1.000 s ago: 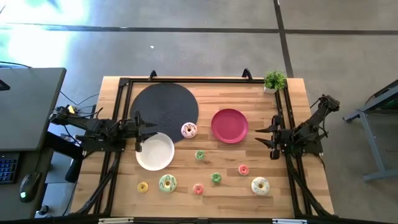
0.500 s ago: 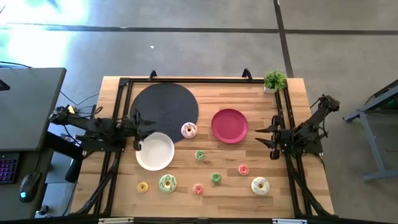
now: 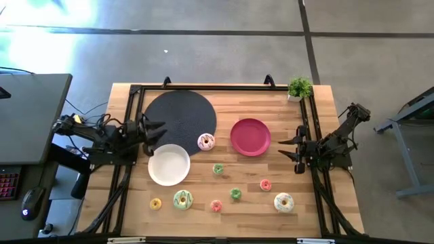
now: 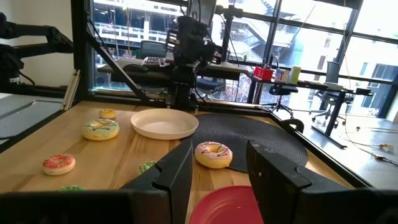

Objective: Pick & Place donuts
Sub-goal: Put the big purple donut on the white plate

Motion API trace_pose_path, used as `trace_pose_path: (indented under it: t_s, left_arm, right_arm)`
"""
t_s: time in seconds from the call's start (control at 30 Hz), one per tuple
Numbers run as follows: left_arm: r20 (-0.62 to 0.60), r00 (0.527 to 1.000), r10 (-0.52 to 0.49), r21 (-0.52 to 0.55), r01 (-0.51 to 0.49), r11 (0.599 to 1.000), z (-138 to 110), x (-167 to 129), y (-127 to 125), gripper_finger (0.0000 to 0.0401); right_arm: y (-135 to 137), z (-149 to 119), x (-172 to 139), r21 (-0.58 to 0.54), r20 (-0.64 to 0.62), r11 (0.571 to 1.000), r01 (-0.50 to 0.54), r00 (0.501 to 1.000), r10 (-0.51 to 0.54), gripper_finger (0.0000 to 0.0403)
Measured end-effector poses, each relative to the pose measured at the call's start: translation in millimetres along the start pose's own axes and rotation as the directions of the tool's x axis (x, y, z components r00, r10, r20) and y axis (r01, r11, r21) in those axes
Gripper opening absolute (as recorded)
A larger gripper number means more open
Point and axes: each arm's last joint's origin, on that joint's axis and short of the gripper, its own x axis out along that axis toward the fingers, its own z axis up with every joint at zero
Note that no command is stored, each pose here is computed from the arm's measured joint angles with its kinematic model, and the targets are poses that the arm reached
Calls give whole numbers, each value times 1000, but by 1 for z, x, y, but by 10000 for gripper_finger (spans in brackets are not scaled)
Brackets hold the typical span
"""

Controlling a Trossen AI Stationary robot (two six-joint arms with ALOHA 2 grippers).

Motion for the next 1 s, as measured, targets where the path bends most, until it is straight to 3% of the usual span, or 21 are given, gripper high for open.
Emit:
trace_pose_path:
  t_s: [0.07,0.27,0.47,0.53,0.7,0.83,1.0]
  left_arm:
    - [-24,998,53,21,-53,998,7,3,-1,163]
    - [-145,988,58,4,-58,998,33,22,-17,163]
    - [-345,932,106,127,-66,990,35,55,-43,163]
    - [-407,903,137,142,-86,986,26,70,-50,163]
    - [-600,792,113,67,-91,994,-11,111,-54,163]
    - [-730,674,113,57,-105,993,-49,140,-46,163]
    - [-803,595,43,9,-59,998,-80,174,-41,163]
  right_arm:
    - [0,0,0,0,0,1000,0,1000,0,140]
    - [0,0,0,0,0,1000,0,1000,0,140]
    - [0,0,0,0,0,1000,0,1000,0,140]
    - [0,0,0,5,0,1000,0,1000,0,140]
    - [2,1,0,183,12,981,-61,998,60,140]
    - [2,1,0,203,16,975,-87,996,85,140]
    - [2,1,0,203,16,975,-88,996,86,140]
